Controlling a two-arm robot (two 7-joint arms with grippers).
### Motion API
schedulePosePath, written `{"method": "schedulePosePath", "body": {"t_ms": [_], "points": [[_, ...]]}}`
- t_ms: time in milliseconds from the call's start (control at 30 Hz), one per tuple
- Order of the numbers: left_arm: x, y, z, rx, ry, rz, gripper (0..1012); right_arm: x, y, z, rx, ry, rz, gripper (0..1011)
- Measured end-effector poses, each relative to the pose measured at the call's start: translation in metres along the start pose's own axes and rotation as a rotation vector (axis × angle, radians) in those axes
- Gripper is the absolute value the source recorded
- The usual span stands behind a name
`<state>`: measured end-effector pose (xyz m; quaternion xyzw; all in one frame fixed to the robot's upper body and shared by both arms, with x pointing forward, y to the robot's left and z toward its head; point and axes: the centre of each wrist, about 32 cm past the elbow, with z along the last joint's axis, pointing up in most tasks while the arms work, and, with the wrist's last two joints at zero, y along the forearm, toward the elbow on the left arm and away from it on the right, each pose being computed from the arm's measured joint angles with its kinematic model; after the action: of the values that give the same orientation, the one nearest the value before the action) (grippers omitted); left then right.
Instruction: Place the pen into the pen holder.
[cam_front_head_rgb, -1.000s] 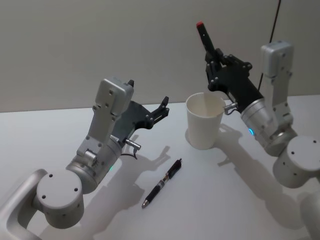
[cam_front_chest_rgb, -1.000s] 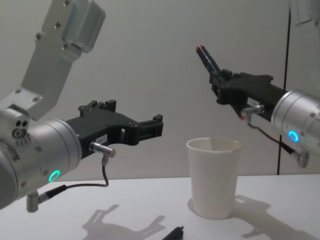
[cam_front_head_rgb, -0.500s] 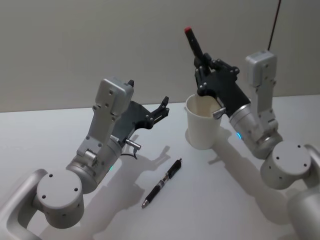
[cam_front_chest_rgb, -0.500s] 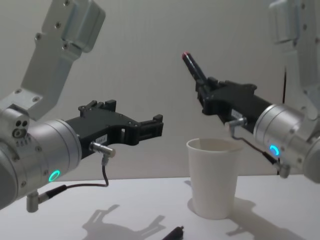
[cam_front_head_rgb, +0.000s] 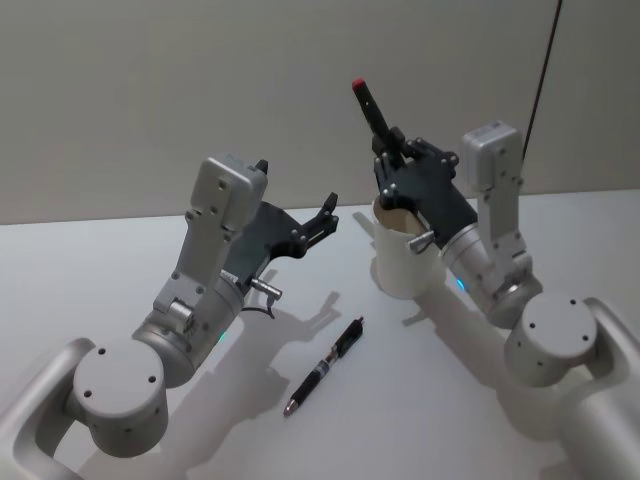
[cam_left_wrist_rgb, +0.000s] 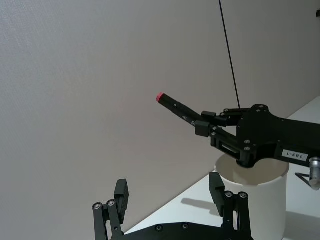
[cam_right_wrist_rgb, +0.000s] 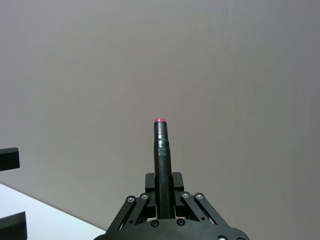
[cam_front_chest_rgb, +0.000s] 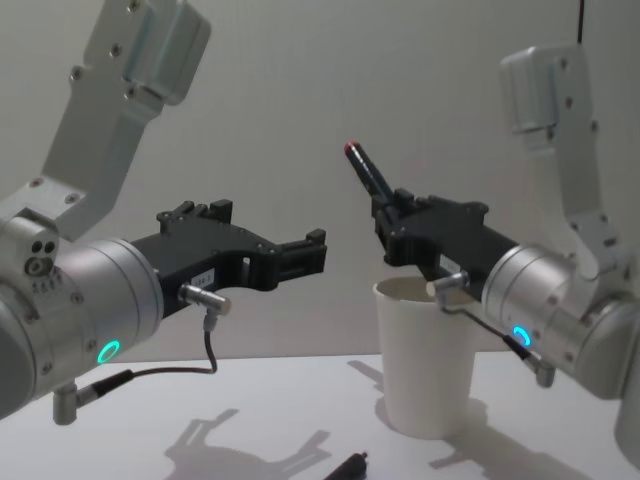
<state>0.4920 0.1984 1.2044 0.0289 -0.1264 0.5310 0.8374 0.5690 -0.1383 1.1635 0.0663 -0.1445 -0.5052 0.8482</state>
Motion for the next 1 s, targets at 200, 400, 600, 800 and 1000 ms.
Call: {"method": "schedulePosePath", "body": {"t_ms": [200,400,600,800,1000], "points": [[0.0000,0.0000,0.0000,0.000,0.000,0.000,1003,-0.003,0.001,-0.006,-0.010,-0.004,0.006,185],[0.0000,0.0000,0.0000,0.000,0.000,0.000,1004,-0.005,0.001,-0.010,-0.018,-0.007,0.011,226],[0.0000,0.0000,0.0000,0.000,0.000,0.000,1003,-0.006,0.001,-0.013,-0.022,-0.008,0.013,407],[0.0000,0.0000,0.0000,0.000,0.000,0.000,1003,-0.007,0.001,-0.014,-0.025,-0.009,0.015,603],[0.0000,0.0000,0.0000,0.000,0.000,0.000,1003,-0.008,0.001,-0.015,-0.026,-0.009,0.016,788]]}}
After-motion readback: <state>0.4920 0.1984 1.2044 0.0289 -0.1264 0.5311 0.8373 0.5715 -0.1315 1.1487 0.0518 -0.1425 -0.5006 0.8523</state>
